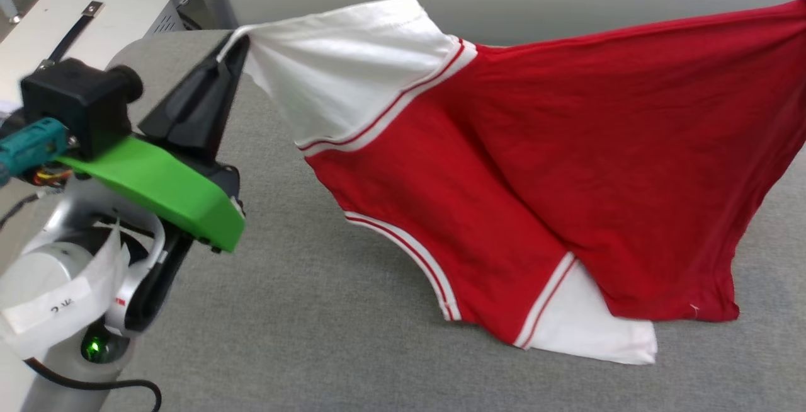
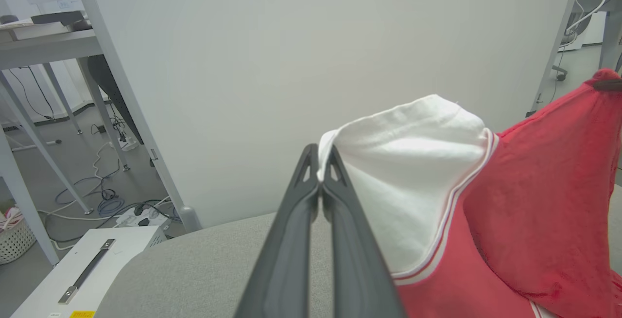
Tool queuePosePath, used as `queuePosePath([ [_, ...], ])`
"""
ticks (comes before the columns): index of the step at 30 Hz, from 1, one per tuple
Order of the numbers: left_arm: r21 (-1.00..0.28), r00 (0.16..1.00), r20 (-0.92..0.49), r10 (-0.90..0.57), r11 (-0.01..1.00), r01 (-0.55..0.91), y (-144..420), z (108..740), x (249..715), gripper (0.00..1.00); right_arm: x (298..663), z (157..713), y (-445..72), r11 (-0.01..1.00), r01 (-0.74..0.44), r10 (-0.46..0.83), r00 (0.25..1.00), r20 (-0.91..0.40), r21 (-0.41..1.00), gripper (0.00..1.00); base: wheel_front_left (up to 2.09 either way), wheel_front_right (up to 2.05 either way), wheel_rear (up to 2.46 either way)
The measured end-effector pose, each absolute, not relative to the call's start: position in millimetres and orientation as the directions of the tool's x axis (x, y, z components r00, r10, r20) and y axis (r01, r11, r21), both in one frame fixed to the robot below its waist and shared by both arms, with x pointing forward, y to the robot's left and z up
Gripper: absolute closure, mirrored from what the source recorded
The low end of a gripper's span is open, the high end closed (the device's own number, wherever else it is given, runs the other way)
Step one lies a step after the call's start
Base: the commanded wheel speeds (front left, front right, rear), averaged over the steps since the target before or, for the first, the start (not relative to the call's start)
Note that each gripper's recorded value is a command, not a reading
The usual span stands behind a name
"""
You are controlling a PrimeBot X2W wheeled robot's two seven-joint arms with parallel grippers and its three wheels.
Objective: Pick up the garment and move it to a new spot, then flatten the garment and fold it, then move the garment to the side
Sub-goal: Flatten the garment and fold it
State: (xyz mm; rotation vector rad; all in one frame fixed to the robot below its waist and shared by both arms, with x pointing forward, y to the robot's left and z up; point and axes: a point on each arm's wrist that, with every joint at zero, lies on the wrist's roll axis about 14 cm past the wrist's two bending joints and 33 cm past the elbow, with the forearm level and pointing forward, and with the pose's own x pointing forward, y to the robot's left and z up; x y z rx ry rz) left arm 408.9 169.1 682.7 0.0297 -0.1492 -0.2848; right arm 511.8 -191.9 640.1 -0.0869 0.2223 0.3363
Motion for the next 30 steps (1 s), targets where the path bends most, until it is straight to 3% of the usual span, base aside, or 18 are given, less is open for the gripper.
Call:
queuePosePath([
  [15,0.254,0.848,0.410,-0.335,0.935,0.247,151,788,429,1.00,465,720,-225,0.960,-0.254,0.257,0.966,0.009,-0.113,1.00,0.00,0.00,0.00],
  [22,0.330,0.829,0.426,-0.364,0.915,0.232,148,808,457,1.00,477,727,-242,0.972,-0.198,0.208,0.976,0.072,-0.127,1.00,0.00,0.00,0.00],
  [30,0.412,0.846,0.352,-0.402,0.878,0.245,148,799,511,1.00,513,728,-254,0.977,-0.154,0.172,0.978,0.117,-0.145,1.00,0.00,0.00,0.00],
])
